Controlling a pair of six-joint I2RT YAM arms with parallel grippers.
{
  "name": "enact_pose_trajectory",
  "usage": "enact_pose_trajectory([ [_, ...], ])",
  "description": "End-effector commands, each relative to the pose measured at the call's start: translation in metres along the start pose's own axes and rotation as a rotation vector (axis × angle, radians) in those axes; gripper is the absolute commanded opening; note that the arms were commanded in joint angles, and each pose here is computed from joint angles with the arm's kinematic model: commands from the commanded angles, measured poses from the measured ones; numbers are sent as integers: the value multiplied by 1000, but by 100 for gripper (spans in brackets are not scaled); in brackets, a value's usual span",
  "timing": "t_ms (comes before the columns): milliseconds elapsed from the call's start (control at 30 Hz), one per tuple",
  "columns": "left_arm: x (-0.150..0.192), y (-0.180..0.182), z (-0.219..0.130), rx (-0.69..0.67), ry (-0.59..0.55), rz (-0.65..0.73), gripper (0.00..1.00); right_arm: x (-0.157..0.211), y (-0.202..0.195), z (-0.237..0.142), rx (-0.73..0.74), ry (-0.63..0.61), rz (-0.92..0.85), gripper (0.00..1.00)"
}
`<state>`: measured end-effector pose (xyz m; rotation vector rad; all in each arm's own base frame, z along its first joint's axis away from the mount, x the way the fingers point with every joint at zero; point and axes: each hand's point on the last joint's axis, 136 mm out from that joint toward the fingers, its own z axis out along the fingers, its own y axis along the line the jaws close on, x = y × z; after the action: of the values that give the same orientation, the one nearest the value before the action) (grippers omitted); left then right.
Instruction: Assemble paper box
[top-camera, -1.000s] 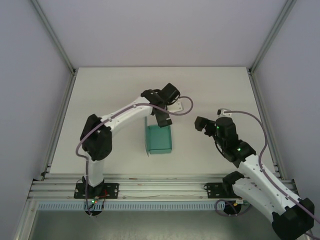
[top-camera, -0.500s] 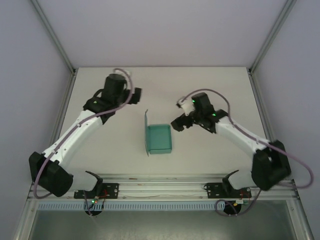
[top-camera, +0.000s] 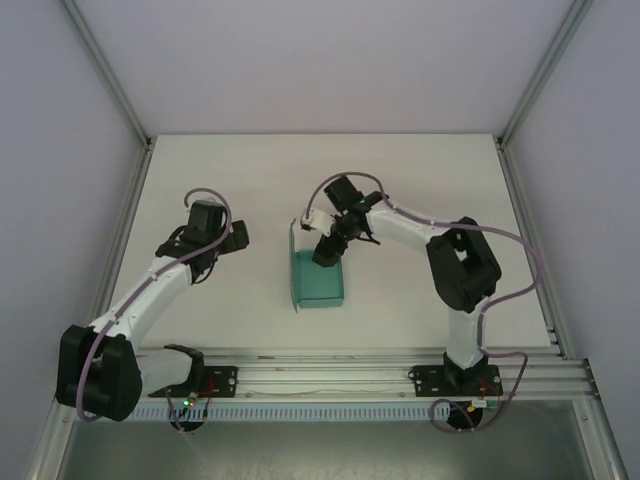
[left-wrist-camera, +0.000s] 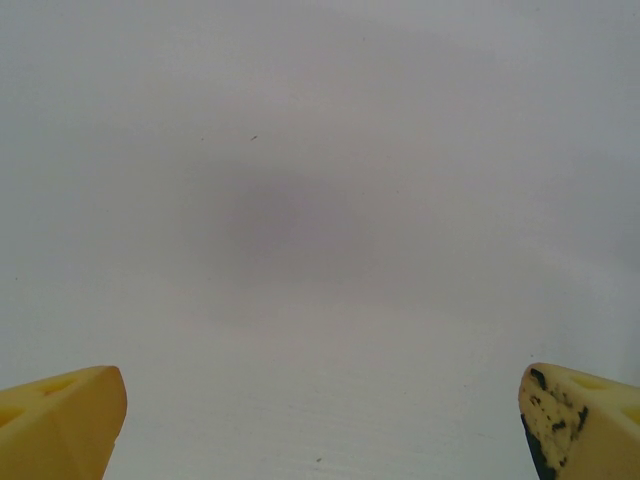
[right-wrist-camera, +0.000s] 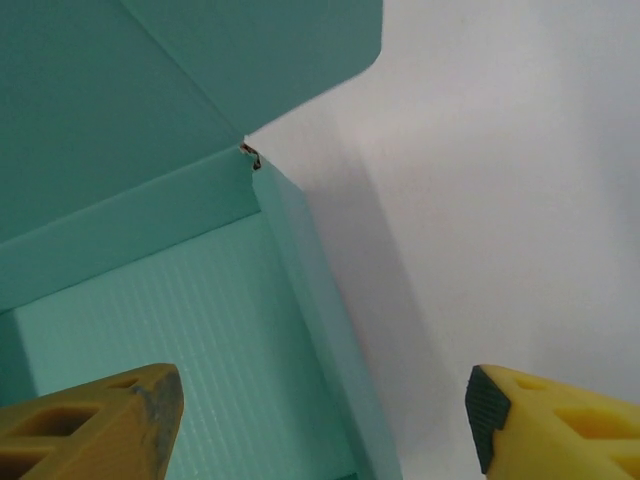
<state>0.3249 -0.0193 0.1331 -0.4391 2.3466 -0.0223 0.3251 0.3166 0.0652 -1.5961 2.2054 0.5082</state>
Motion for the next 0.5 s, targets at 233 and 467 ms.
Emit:
enact_pose_trajectory([
  [233, -5, -1, -2, 32, -53, -58, 100, -9, -44, 12, 264, -74, 178, 35],
  [467, -9, -8, 0, 64, -61, -72, 100, 12, -51, -3, 407, -74, 353, 23],
])
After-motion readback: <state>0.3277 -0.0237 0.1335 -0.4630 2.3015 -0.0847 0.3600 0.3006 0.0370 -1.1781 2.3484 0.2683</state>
